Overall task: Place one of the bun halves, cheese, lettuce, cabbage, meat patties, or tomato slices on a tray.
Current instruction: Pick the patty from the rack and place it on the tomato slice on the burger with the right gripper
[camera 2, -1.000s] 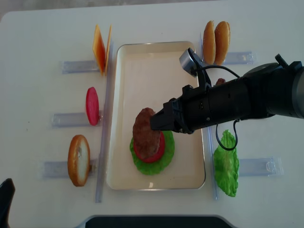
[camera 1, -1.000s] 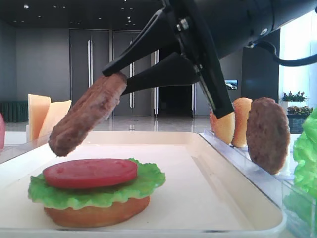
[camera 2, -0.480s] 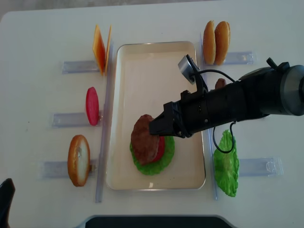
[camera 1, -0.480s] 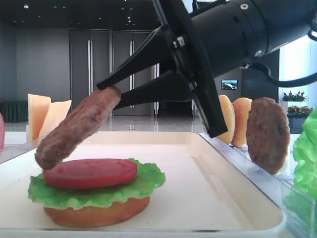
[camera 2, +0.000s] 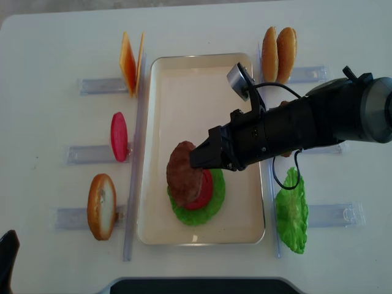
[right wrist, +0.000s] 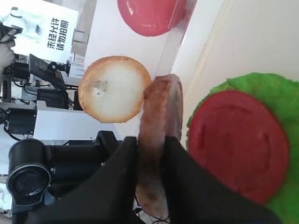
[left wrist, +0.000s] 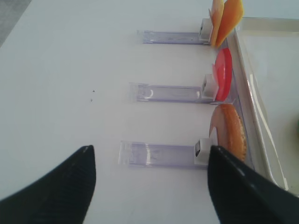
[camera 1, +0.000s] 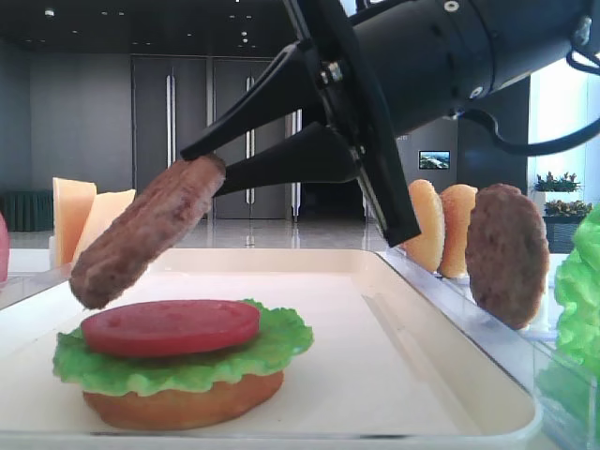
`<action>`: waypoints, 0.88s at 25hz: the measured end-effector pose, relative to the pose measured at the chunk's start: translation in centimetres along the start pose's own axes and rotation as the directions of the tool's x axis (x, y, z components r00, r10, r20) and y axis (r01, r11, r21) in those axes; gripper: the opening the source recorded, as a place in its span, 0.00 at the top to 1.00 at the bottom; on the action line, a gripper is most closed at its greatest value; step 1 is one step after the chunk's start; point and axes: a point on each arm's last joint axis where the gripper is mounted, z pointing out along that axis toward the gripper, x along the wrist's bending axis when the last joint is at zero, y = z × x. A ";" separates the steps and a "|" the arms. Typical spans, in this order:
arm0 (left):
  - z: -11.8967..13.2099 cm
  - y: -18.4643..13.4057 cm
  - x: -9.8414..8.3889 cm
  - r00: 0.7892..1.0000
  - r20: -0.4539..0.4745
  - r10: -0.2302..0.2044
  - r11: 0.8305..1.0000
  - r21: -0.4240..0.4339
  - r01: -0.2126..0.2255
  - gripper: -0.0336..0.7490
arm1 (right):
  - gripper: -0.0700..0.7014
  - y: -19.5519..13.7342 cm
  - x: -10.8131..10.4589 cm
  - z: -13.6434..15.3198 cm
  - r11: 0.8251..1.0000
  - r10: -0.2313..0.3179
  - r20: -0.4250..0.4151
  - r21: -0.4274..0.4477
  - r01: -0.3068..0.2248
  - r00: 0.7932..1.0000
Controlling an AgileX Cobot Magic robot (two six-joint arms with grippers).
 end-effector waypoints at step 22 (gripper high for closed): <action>0.0 0.0 0.0 1.000 0.000 0.000 1.000 0.000 0.000 0.22 | 0.71 0.1 -0.6 -0.9 0.998 0.050 0.011 0.028 -0.050 0.999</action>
